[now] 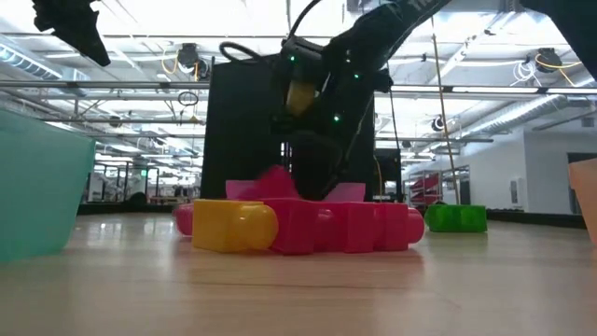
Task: Sort blocks
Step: Put the yellow game piece into the orange bin
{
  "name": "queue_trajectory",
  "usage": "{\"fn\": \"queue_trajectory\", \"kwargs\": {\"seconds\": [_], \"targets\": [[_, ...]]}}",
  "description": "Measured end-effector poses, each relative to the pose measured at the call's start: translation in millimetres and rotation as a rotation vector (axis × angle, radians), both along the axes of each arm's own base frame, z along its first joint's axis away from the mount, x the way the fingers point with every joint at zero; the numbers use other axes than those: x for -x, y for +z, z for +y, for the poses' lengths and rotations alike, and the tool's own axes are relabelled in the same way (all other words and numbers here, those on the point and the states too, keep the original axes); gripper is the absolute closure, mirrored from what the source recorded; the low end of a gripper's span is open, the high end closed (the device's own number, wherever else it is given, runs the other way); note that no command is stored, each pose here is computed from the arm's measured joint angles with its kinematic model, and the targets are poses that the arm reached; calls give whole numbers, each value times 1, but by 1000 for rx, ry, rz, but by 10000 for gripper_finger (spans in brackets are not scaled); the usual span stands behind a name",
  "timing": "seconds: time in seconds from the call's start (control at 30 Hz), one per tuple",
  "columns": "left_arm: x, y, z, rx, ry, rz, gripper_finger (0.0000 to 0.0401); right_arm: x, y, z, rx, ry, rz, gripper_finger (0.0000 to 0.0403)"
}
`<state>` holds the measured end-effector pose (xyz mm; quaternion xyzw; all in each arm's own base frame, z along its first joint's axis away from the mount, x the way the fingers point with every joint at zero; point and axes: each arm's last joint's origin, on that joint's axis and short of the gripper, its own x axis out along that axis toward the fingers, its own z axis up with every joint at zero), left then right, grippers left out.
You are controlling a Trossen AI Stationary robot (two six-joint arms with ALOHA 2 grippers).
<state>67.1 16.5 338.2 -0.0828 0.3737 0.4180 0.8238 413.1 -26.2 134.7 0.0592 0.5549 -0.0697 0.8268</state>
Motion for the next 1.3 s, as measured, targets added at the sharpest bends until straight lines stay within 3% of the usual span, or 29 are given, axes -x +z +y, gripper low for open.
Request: {"fn": "queue_trajectory", "kwargs": {"seconds": [0.1, 0.33, 0.43, 0.53, 0.67, 0.8, 1.0, 1.3], "targets": [[0, 0, 0, -1, 0, 5, 342, 1, -2, -7, -30, -62, 7, 67], [1, -1, 0, 3, 1, 16, 342, 0, 0, -6, -55, -52, 6, 67], [1, -1, 0, 3, 0, 16, 342, -6, 12, -6, -76, -67, 12, 67], [1, -1, 0, 2, 1, 16, 342, -21, 37, -8, -69, -92, -75, 67], [1, -1, 0, 1, 2, 13, 342, -37, 72, -16, 39, -162, -194, 67], [1, -1, 0, -1, 3, 12, 342, -43, 87, -23, 172, -179, -260, 67], [1, 0, 0, -1, 5, 9, 342, -43, 74, -38, 146, -286, -220, 67], [1, 0, 0, 8, 20, -5, 342, -50, 23, -41, 86, -346, -107, 67]]}}
